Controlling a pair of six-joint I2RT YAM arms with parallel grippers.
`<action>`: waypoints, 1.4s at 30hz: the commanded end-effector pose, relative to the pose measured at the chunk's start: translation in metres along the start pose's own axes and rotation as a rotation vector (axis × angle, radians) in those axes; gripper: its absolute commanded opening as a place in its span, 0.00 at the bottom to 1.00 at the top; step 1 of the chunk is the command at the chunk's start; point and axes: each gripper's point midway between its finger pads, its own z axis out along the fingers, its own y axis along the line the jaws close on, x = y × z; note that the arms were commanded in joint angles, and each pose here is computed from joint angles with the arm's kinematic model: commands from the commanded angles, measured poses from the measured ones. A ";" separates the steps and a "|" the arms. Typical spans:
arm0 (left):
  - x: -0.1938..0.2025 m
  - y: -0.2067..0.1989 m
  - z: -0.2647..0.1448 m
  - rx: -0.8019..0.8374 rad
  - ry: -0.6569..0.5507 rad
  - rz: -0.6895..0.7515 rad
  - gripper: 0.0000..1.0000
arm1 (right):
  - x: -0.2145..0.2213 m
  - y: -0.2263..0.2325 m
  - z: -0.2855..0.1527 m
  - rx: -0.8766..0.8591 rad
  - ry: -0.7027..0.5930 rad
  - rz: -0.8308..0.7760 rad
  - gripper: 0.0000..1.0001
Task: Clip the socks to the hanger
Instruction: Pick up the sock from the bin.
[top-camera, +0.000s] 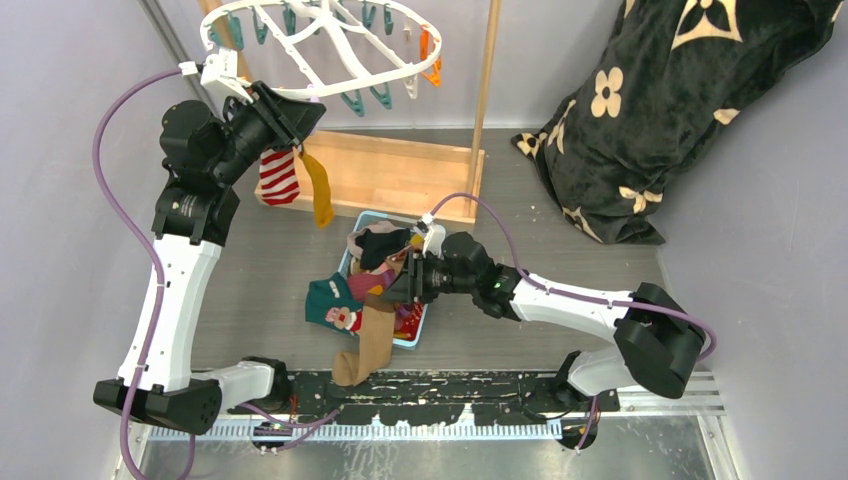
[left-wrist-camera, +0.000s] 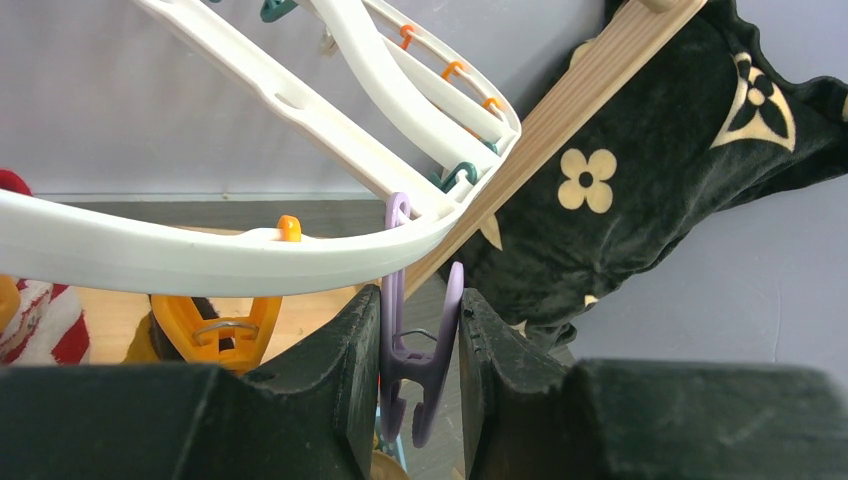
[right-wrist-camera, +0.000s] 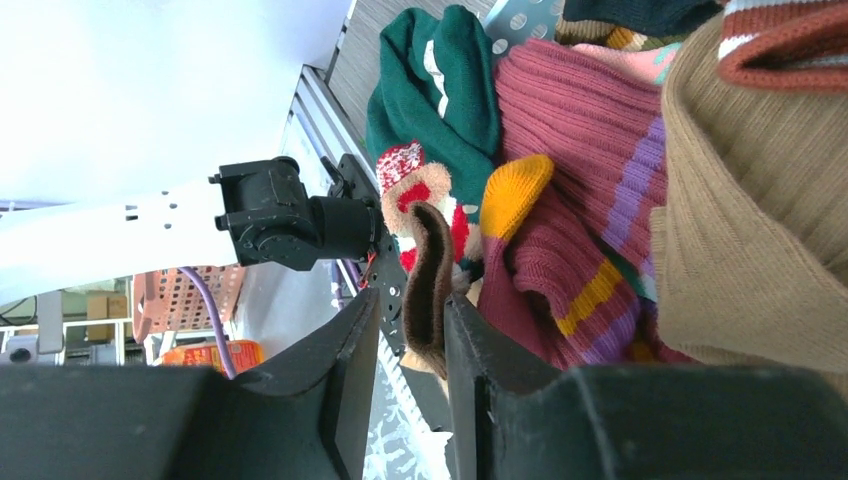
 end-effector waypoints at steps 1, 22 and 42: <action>-0.029 -0.019 -0.012 0.034 -0.085 0.027 0.00 | -0.003 0.009 -0.002 -0.043 0.001 -0.028 0.40; -0.030 -0.018 -0.012 0.030 -0.087 0.025 0.00 | -0.052 0.049 -0.028 -0.056 -0.179 -0.135 0.02; -0.022 -0.003 -0.005 -0.065 -0.092 0.032 0.00 | -0.237 0.132 -0.048 0.315 -0.430 -0.964 0.01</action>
